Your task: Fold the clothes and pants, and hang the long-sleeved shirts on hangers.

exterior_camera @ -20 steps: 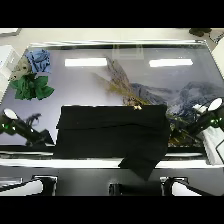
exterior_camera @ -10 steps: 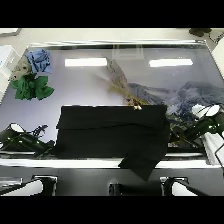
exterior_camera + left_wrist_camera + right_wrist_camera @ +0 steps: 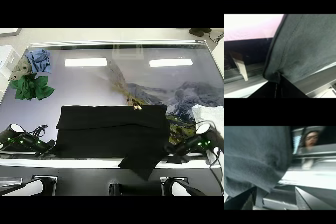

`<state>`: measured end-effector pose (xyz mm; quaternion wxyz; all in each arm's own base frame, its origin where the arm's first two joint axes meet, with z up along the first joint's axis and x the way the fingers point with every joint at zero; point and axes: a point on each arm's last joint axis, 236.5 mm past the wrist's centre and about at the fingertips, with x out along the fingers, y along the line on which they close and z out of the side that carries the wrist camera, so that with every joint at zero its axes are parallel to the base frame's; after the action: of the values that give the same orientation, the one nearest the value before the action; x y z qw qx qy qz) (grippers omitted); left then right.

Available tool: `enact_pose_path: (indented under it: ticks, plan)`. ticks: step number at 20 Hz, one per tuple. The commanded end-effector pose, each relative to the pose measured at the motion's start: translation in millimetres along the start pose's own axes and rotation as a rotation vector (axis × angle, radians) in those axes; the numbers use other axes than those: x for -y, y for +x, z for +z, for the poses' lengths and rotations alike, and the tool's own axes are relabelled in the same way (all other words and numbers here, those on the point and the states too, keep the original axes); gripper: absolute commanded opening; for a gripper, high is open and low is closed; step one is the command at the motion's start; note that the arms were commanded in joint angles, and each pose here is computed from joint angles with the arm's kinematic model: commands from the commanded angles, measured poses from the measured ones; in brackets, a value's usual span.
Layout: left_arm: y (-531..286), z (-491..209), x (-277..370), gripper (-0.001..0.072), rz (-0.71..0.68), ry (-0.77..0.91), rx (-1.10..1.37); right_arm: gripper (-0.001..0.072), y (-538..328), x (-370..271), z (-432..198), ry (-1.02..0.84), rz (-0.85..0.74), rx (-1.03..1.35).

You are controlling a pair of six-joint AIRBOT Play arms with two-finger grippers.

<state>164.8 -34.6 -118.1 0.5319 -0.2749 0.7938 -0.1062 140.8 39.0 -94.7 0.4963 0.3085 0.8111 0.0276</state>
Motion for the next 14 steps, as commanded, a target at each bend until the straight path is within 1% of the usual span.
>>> enact_pose_path:
  ticks: [1, 4, 7, 8, 9, 10, 11, 14]
  plan:
    - [-1, 2, 0, 0.0026, 0.005, 0.001, 0.013, 0.0553, 26, -11, -2, 0.003, 0.091, 0.028]
    - [-1, 2, 0, 0.0027, 0.004, -0.002, 0.013, 0.0528, 25, -24, 8, 0.001, 0.145, 0.07]
    - [-1, 2, -1, 0.0027, 0.005, -0.002, 0.014, 0.0464, 31, -22, 8, 0.026, 0.146, 0.074]
    - [-1, 2, -1, 0.0027, 0.005, -0.002, 0.013, 0.0397, 35, -22, 5, 0.033, 0.152, 0.064]
    - [-1, 2, -1, 0.0027, 0.005, -0.001, 0.013, 0.0303, 36, -21, -1, 0.023, 0.15, 0.044]
    - [-2, 3, -1, 0.0027, 0.005, -0.001, 0.015, 0.0067, 37, -20, -6, 0.013, 0.143, 0.023]
    - [-3, 3, 0, 0.0027, 0.005, 0.001, 0.015, 0.0038, 36, -21, -8, 0.009, 0.147, 0.015]
    - [-18, 7, 7, 0.0027, 0.001, 0.033, 0.014, 0.0037, 9, -32, 4, -0.065, 0.151, 0.042]
